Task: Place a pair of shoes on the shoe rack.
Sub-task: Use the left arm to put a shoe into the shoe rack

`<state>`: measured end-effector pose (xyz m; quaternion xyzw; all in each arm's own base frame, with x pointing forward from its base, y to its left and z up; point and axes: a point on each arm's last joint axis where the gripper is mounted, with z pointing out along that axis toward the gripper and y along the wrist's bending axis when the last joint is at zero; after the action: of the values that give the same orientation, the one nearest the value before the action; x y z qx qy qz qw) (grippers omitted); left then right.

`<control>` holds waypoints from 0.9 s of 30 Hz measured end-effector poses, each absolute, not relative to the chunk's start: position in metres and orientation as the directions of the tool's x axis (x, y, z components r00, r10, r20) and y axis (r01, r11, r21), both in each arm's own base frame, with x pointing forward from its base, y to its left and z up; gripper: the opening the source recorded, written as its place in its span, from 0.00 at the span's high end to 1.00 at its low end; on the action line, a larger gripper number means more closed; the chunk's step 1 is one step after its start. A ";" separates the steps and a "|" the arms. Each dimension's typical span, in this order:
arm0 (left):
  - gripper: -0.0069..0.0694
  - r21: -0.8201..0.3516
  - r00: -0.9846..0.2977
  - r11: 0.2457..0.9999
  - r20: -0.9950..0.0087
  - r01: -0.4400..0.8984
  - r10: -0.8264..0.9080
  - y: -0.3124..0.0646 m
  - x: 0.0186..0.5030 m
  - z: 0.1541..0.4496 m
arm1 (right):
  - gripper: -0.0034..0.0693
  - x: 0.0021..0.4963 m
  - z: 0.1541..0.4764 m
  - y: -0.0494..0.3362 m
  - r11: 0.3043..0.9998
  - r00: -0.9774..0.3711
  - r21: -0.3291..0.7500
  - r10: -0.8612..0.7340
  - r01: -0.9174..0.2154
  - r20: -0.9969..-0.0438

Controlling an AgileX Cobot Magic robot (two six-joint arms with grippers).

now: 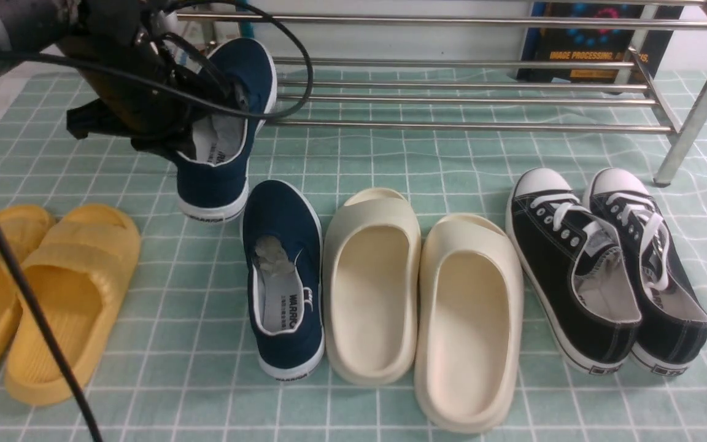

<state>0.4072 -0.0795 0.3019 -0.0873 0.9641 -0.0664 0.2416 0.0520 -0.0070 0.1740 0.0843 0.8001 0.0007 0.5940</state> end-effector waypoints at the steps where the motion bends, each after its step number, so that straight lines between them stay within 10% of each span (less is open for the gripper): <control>1: 0.89 -0.169 -0.868 0.976 -0.456 -0.134 -0.199 -0.081 0.415 0.298 | 0.62 0.052 0.174 -0.007 0.986 -0.280 0.103 0.138 0.135 -0.950; 27: 0.89 -0.222 -0.783 0.971 -0.587 -0.089 -0.206 -0.100 0.507 0.267 | 0.62 0.052 0.174 -0.007 0.986 -0.280 0.103 0.138 0.135 -0.950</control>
<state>0.5070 -0.1000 0.2669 -0.0787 0.9397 -0.0915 0.3202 0.0520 -0.0070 0.1740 0.0851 0.8000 0.0013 0.5940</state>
